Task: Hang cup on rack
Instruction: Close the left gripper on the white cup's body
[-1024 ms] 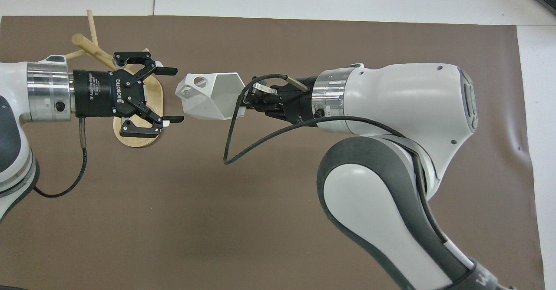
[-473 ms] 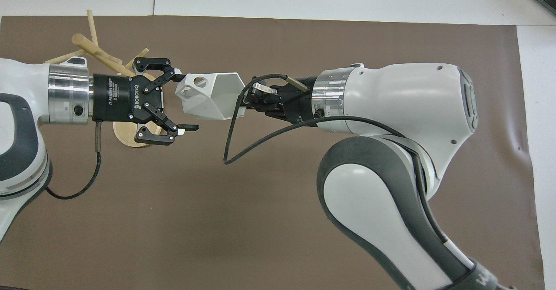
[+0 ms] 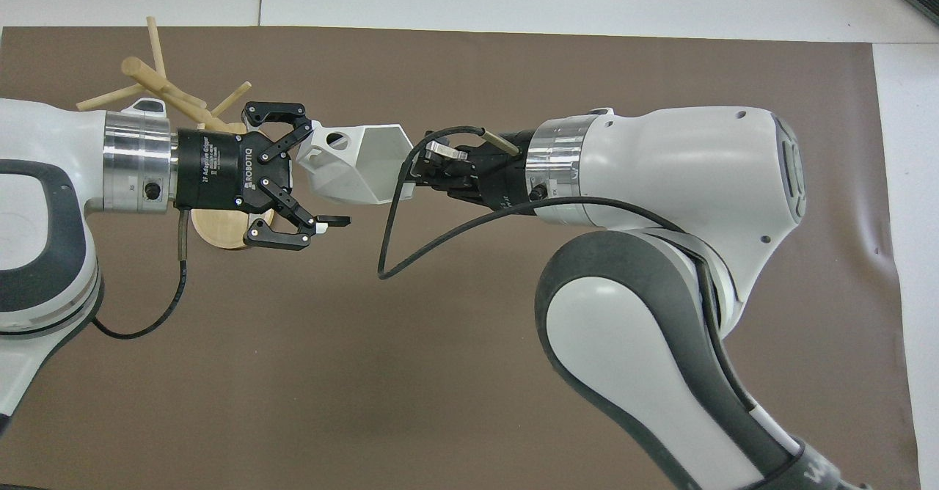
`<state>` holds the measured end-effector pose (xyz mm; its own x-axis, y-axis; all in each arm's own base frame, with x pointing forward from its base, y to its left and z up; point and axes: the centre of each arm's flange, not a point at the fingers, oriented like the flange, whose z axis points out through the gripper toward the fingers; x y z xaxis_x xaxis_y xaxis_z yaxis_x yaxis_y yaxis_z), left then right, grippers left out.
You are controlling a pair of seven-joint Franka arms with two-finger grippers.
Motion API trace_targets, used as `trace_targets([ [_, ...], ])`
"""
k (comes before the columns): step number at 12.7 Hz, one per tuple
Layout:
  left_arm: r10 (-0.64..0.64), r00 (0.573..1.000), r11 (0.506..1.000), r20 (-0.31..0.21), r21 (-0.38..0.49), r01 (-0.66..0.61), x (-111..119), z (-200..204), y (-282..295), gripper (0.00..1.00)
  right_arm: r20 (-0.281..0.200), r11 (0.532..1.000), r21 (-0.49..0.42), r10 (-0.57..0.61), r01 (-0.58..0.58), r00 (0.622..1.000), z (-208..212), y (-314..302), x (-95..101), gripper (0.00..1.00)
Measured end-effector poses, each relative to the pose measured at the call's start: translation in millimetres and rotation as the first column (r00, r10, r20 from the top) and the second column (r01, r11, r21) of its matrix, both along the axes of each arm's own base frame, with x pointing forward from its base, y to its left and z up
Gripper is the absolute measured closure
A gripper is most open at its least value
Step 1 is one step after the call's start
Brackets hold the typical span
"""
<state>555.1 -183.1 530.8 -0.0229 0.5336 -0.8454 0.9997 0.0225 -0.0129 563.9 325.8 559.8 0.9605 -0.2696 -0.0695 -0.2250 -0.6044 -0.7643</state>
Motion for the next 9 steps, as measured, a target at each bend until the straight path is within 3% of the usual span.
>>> trace_targets([
  [3,-0.001,1.0,1.0,-0.003,0.003,0.001,0.0,-5.7,1.2,0.03,-0.003,1.0,-0.001,0.003,-0.003,1.0,-0.4,0.4,-0.5,0.96],
  [5,0.001,1.0,1.0,0.007,0.007,-0.001,1.5,-6.4,4.0,0.24,-0.009,1.0,-0.003,0.01,-0.01,1.0,-1.2,0.8,-1.3,0.96],
  [9,-0.009,1.0,1.0,0.026,0.007,0.008,1.8,-6.2,4.2,0.25,-0.009,1.0,-0.003,0.011,-0.011,1.0,-1.2,0.9,-1.5,0.96],
])
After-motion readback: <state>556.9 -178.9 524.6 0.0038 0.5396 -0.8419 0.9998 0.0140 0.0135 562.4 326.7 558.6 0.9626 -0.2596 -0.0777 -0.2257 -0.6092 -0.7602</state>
